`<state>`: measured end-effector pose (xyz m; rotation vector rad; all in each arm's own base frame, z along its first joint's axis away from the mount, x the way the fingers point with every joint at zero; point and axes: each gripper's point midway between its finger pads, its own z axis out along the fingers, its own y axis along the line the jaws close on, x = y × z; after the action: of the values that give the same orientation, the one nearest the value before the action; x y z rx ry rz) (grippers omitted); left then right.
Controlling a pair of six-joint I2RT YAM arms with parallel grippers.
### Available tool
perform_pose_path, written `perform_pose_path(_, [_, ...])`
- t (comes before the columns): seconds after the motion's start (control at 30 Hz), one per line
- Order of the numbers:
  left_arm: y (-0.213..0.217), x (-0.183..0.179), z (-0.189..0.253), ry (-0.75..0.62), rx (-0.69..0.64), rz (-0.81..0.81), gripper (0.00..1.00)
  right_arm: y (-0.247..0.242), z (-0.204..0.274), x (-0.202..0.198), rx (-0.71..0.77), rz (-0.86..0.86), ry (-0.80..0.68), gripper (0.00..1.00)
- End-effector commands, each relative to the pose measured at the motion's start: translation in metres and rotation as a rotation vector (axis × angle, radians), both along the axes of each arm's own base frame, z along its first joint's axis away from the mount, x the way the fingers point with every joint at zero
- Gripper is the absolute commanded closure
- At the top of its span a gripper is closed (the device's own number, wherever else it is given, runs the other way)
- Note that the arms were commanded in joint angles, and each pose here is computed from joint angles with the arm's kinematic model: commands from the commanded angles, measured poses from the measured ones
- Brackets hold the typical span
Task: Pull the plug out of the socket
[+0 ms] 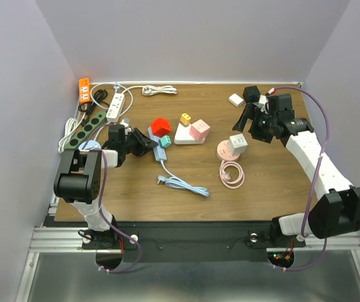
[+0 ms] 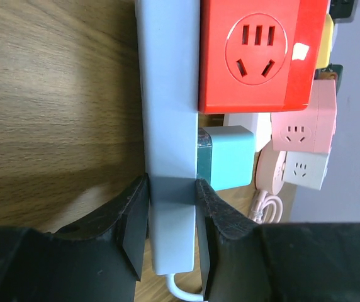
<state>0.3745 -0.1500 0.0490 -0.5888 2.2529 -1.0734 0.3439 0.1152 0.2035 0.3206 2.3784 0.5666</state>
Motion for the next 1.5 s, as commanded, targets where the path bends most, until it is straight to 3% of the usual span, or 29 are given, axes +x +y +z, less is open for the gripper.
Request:
perform_pose_path(0.0, [0.022, -0.024, -0.058, 0.268, 0.123, 0.103, 1.00, 0.015, 0.006, 0.001, 0.003, 0.065, -0.021, 0.00])
perform_pose_path(0.37, [0.029, -0.024, -0.057, 0.365, 0.233, 0.097, 1.00, 0.022, -0.002, 0.003, -0.014, 0.087, -0.004, 0.00])
perform_pose_path(0.6, [0.038, -0.039, -0.061, 0.452, 0.299, 0.087, 0.91, 0.022, -0.002, 0.005, -0.026, 0.096, -0.014, 0.00])
perform_pose_path(0.93, [0.053, -0.086, -0.077, 0.566, 0.378, 0.080, 0.68, 0.022, -0.007, 0.007, -0.034, 0.112, -0.015, 0.00])
perform_pose_path(1.17, [0.058, -0.095, -0.078, 0.587, 0.409, 0.070, 0.65, 0.023, -0.008, 0.006, -0.029, 0.117, -0.016, 0.00])
perform_pose_path(1.33, [0.061, -0.076, -0.047, 0.491, 0.425, 0.112, 0.69, 0.024, -0.008, 0.005, -0.025, 0.121, -0.019, 0.00])
perform_pose_path(1.47, [0.065, -0.049, 0.039, 0.268, 0.455, 0.153, 0.69, 0.011, -0.014, 0.006, -0.061, 0.041, -0.008, 0.00])
